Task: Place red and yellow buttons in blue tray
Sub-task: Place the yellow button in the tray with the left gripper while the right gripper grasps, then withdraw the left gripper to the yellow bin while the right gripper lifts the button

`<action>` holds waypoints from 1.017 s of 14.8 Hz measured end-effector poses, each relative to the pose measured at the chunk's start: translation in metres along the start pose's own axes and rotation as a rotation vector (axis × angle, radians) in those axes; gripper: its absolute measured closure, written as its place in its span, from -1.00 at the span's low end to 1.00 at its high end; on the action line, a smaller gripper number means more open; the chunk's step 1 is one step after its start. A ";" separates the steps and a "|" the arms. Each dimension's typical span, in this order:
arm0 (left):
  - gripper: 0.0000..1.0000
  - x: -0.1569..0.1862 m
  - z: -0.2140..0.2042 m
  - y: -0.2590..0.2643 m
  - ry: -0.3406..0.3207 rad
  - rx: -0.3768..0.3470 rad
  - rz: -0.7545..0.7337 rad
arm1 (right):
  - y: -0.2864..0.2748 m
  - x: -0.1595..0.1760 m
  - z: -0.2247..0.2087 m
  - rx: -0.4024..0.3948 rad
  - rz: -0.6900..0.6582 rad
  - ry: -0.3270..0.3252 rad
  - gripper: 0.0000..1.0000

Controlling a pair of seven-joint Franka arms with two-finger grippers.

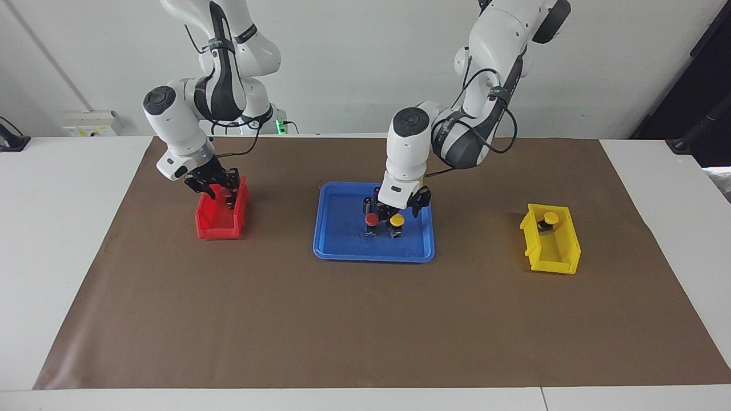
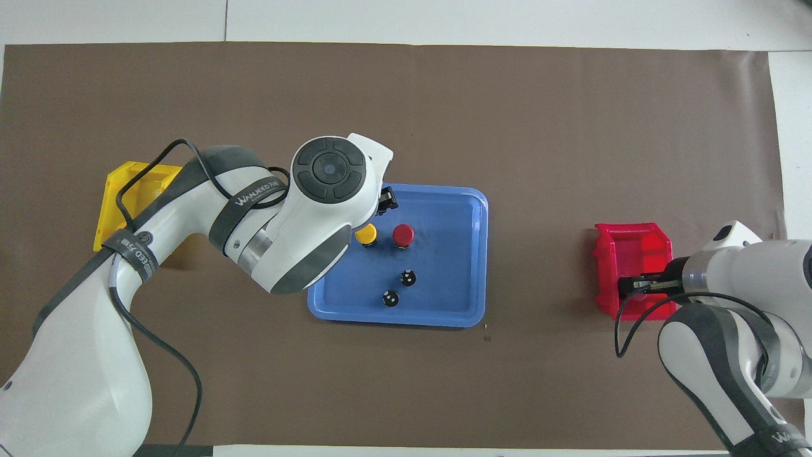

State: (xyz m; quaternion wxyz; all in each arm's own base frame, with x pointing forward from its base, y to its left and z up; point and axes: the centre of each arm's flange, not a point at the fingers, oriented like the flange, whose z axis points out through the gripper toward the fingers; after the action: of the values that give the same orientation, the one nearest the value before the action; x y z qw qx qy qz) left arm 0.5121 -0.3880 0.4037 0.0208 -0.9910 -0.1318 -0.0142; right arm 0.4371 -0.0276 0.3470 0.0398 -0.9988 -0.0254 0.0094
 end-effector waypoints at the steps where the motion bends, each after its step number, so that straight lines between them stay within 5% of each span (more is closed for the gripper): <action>1: -1.00 0.013 -0.006 -0.009 0.001 0.006 -0.026 | 0.000 0.000 0.000 0.000 0.000 -0.001 -0.15; 6: -1.00 0.083 -0.038 -0.094 -0.025 0.121 0.023 | 0.000 -0.002 0.002 0.000 -0.001 -0.006 0.20; 10: -1.00 0.132 -0.060 -0.192 -0.065 0.219 0.212 | -0.001 -0.002 0.002 0.001 -0.012 -0.012 0.20; 15: -1.00 0.179 -0.124 -0.354 -0.067 0.026 0.234 | 0.002 0.018 -0.054 -0.006 -0.080 -0.086 0.20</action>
State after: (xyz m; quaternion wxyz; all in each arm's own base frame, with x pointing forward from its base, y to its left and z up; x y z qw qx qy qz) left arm 0.5888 -0.0053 0.5473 0.0306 -0.9991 -0.0162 0.0231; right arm 0.4565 -0.0328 0.4006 0.0358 -0.9958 -0.0669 0.0507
